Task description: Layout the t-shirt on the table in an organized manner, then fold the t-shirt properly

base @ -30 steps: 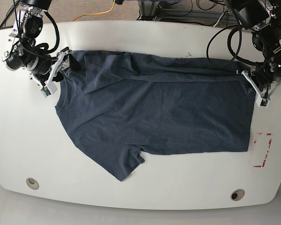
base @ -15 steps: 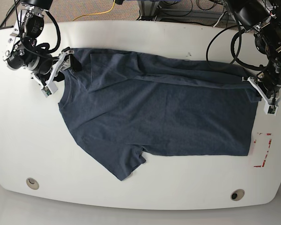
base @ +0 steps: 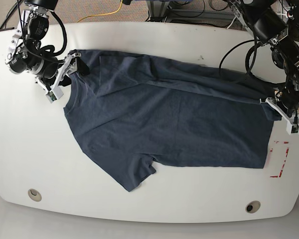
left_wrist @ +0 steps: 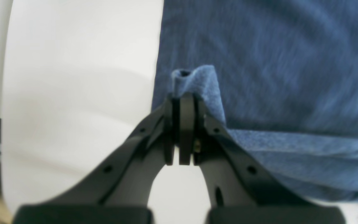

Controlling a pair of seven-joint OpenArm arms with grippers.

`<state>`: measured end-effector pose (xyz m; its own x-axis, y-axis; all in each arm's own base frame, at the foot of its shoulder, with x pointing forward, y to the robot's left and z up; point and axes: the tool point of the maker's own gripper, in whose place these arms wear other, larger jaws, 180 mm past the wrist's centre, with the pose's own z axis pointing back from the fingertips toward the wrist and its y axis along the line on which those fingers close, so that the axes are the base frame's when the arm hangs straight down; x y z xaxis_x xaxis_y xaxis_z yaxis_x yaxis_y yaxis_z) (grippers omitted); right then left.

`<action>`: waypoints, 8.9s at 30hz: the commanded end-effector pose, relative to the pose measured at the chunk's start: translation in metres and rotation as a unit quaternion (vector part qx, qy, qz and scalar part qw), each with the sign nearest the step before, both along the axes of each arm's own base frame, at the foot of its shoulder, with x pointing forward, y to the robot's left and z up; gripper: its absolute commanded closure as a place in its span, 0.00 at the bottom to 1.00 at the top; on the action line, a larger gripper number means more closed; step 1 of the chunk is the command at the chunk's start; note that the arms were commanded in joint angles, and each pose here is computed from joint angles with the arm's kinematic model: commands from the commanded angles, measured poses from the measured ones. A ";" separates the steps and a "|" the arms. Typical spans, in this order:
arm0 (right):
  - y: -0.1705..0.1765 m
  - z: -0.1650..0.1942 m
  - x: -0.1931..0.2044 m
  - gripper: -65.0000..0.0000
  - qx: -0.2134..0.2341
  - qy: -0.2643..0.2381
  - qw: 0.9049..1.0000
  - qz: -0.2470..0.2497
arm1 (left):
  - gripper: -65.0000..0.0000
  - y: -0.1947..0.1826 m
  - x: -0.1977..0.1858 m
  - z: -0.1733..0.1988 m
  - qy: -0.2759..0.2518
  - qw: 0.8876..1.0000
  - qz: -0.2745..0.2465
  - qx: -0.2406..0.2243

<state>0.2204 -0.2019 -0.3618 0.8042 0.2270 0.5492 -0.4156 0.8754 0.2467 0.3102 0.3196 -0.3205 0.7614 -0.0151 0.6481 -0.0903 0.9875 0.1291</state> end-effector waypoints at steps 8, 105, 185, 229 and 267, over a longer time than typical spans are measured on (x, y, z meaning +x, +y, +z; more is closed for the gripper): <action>-0.002 0.011 0.008 0.31 0.001 -0.022 1.000 0.002 | 1.00 0.025 0.011 0.000 -0.028 0.998 0.052 -0.015; -0.011 -0.064 -0.032 0.91 -0.011 0.044 0.995 -0.086 | 0.18 0.053 0.003 -0.025 -0.015 0.999 -0.028 -0.013; 0.010 -0.026 -0.030 0.18 0.014 0.013 0.998 -0.053 | 1.00 0.033 -0.081 -0.055 0.078 0.996 -0.021 0.024; 0.028 -0.051 -0.039 1.00 0.051 0.052 0.996 -0.048 | 1.00 0.024 -0.087 -0.063 0.092 0.995 -0.035 0.020; -0.065 -0.048 -0.091 1.00 -0.044 0.096 0.989 -0.101 | 1.00 -0.036 -0.151 -0.093 0.169 0.981 -0.099 0.004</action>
